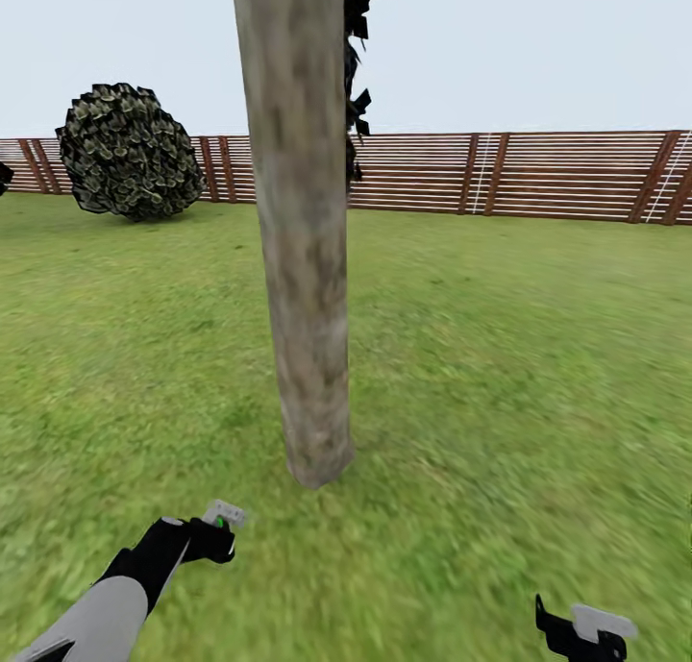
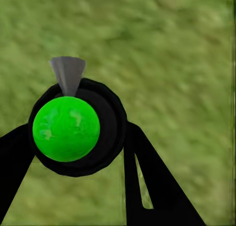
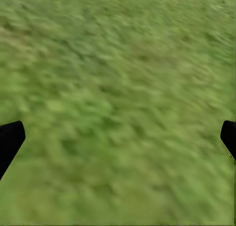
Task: In the garden, pick up the pesticide atomizer on the floor and spray pesticide onto both trees until each tree trunk is fully covered.
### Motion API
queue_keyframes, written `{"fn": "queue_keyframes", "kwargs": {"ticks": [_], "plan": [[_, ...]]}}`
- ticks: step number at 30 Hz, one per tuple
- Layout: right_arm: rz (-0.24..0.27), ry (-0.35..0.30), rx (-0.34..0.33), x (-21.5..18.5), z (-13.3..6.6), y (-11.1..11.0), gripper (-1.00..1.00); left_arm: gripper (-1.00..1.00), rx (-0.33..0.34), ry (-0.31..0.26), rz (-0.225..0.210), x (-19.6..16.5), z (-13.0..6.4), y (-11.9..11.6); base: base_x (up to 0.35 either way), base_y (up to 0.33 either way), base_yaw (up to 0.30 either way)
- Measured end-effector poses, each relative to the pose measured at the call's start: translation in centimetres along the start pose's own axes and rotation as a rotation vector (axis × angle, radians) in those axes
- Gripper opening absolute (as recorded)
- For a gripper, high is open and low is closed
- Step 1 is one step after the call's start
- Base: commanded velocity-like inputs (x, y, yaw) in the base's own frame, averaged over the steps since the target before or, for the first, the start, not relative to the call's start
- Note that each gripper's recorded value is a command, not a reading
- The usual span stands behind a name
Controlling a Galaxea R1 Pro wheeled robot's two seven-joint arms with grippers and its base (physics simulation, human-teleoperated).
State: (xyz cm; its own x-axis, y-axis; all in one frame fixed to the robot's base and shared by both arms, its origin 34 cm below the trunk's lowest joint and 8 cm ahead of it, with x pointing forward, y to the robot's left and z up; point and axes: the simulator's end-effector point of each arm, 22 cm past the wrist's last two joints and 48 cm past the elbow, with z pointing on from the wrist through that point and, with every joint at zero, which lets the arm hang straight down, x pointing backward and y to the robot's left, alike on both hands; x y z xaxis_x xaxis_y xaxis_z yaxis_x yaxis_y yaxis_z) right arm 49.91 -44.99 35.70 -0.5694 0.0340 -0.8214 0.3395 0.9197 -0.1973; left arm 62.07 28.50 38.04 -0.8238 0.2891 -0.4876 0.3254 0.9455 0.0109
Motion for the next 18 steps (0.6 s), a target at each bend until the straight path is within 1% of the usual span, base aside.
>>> {"fn": "queue_keyframes", "kwargs": {"ticks": [2,3,4,6,7,8,9,10,12,13,14,16,17,18], "plan": [[-0.001,0.000,-0.001,0.0,0.0,0.0,1.00,-1.00,0.017,0.021,-0.013,0.3,0.2,-1.2,0.048,-0.079,0.000],[-0.001,0.001,-0.001,0.0,0.0,0.0,1.00,-1.00,0.044,0.028,-0.018,0.2,0.6,-3.2,0.012,-0.020,0.000],[-0.001,0.001,-0.001,0.0,0.0,0.0,1.00,-1.00,0.057,0.034,-0.015,0.1,0.8,-4.2,0.008,-0.013,0.000],[-0.001,0.001,-0.001,0.0,0.0,0.0,1.00,-1.00,0.067,0.048,-0.018,0.0,0.8,-4.9,0.003,-0.005,0.000],[-0.001,0.001,-0.001,0.0,0.0,0.0,1.00,-1.00,0.067,0.064,-0.024,0.3,0.8,-4.9,0.001,-0.002,0.000],[-0.002,0.001,-0.001,0.0,0.0,0.0,1.00,-1.00,0.063,0.109,-0.043,1.2,0.6,-4.7,0.000,0.000,0.000],[-0.002,0.001,-0.002,0.0,0.0,0.0,1.00,-1.00,0.054,0.134,-0.060,1.4,0.4,-4.1,0.000,0.000,0.000],[-0.002,0.000,-0.002,0.0,0.0,0.1,1.00,-1.00,0.034,0.140,-0.076,0.1,-0.2,-2.7,0.000,0.000,0.000],[-0.002,0.000,-0.002,0.0,0.0,0.0,1.00,-1.00,0.028,0.142,-0.088,-0.7,-0.5,-1.9,0.000,0.000,0.000],[-0.002,0.000,-0.002,0.0,0.0,0.0,1.00,-1.00,0.030,0.159,-0.099,-1.0,-0.7,-1.9,0.000,0.000,0.000],[-0.002,0.000,-0.002,0.0,0.0,0.0,1.00,-1.00,0.035,0.185,-0.115,-1.1,-0.9,-2.2,0.000,0.000,0.000],[-0.002,0.001,-0.002,0.0,0.0,0.0,1.00,-1.00,0.046,0.216,-0.132,-1.2,-1.1,-3.0,0.000,0.000,0.000],[-0.002,0.001,-0.002,0.0,0.0,0.0,1.00,-1.00,0.056,0.224,-0.137,-1.4,-1.0,-3.7,0.000,0.000,0.000],[-0.002,0.000,-0.002,0.0,0.0,0.0,1.00,-1.00,0.076,0.227,-0.145,-2.1,-1.0,-4.9,0.000,0.000,0.000]]}}
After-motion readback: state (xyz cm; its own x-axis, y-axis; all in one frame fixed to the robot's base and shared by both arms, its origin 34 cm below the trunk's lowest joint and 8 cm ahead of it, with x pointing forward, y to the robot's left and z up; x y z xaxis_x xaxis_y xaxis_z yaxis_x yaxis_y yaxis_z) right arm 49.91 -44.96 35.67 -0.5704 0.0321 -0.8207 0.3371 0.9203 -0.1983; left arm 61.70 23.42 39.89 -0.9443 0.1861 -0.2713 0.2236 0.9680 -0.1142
